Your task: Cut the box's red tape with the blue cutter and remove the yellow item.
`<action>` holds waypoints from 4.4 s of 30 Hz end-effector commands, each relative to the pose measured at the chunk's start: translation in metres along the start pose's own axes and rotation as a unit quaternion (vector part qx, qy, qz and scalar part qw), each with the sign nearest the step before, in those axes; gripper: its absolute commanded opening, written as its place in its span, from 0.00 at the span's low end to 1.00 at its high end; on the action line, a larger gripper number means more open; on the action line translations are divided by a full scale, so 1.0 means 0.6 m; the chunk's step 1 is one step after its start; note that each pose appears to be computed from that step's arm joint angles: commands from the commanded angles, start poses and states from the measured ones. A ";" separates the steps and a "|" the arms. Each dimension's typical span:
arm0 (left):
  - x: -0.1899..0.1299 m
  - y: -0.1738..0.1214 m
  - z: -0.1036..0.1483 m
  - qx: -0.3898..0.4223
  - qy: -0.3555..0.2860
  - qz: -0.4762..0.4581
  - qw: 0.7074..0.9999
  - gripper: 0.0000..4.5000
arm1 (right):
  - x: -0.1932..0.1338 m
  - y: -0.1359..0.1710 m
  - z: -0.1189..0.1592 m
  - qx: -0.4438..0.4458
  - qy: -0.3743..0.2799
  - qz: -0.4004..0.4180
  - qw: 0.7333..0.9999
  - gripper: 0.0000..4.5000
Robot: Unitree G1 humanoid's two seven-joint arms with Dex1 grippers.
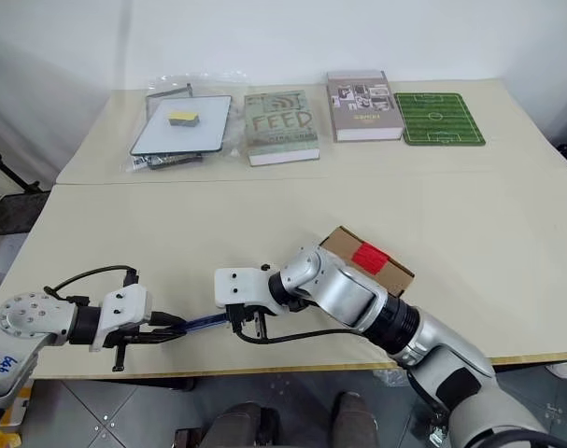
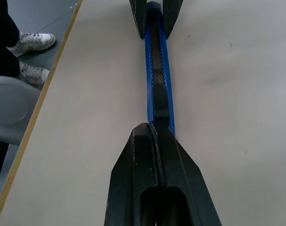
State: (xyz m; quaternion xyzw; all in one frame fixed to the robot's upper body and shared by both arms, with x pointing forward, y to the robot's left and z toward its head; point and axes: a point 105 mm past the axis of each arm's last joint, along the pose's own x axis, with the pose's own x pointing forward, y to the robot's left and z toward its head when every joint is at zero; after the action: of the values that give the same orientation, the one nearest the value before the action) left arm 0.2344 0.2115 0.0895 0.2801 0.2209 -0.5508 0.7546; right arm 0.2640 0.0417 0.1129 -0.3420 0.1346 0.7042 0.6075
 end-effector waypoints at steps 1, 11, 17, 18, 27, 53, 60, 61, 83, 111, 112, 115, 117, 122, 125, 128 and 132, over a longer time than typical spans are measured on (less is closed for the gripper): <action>0.037 -0.052 -0.038 -0.053 0.029 -0.076 0.995 0.10 | 0.011 -0.001 0.008 -0.015 -0.009 0.002 1.000 0.00; 0.039 -0.056 -0.034 -0.049 0.027 -0.080 0.995 0.10 | 0.021 -0.008 0.011 -0.024 -0.014 0.003 1.000 0.00; 0.042 -0.059 -0.036 -0.048 0.028 -0.085 0.995 0.10 | -0.025 -0.005 0.047 -0.033 -0.055 0.008 0.998 0.00; 0.042 -0.059 -0.036 -0.047 0.029 -0.086 0.995 0.10 | -0.028 -0.003 0.049 -0.034 -0.058 0.009 0.998 0.00; 0.046 -0.058 -0.034 -0.046 0.029 -0.089 0.995 0.10 | -0.026 -0.001 0.005 -0.028 -0.019 0.005 0.999 0.00; 0.046 -0.057 -0.032 -0.050 0.028 -0.087 0.995 0.10 | 0.015 -0.002 0.001 -0.025 -0.018 0.015 0.999 0.00; 0.046 -0.057 -0.031 -0.050 0.027 -0.087 0.995 0.10 | 0.032 -0.009 0.020 -0.022 -0.035 0.019 0.999 0.00; 0.046 -0.057 -0.031 -0.050 0.027 -0.086 0.995 0.10 | 0.034 -0.009 0.022 -0.023 -0.037 0.019 0.999 0.00; 0.065 -0.042 -0.020 -0.046 0.008 -0.069 0.996 0.10 | 0.024 -0.016 0.018 -0.002 -0.050 0.010 0.999 0.00; 0.055 0.117 0.122 0.217 -0.214 0.262 0.915 0.10 | -0.248 -0.122 0.021 0.462 -0.131 -0.100 0.872 0.92; 0.056 0.117 0.126 0.217 -0.219 0.263 0.914 0.10 | -0.245 -0.123 0.022 0.465 -0.133 -0.097 0.870 0.92; 0.063 0.111 0.139 0.216 -0.239 0.252 0.912 0.10 | -0.219 -0.125 0.021 0.464 -0.132 -0.084 0.872 0.92; 0.066 0.107 0.144 0.214 -0.247 0.246 0.912 0.10 | -0.210 -0.126 0.027 0.461 -0.136 -0.075 0.874 0.92; 0.067 0.101 0.156 0.204 -0.266 0.237 0.912 0.10 | -0.191 -0.127 0.025 0.449 -0.132 -0.066 0.881 0.92; 0.066 0.098 0.160 0.200 -0.270 0.234 0.912 0.10 | -0.184 -0.127 0.020 0.441 -0.124 -0.064 0.886 0.92; 0.065 0.095 0.163 0.191 -0.276 0.233 0.913 0.10 | -0.182 -0.127 0.015 0.436 -0.120 -0.065 0.890 0.92; 0.065 0.093 0.163 0.190 -0.275 0.228 0.915 0.10 | -0.181 -0.133 0.007 0.435 -0.116 -0.072 0.890 0.89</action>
State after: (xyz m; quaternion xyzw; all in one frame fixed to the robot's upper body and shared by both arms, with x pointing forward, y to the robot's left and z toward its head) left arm 0.3070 0.1361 0.1390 0.3037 -0.1541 -0.4455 0.8280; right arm 0.3416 -0.0219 0.1972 0.0380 0.3463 0.5546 0.7557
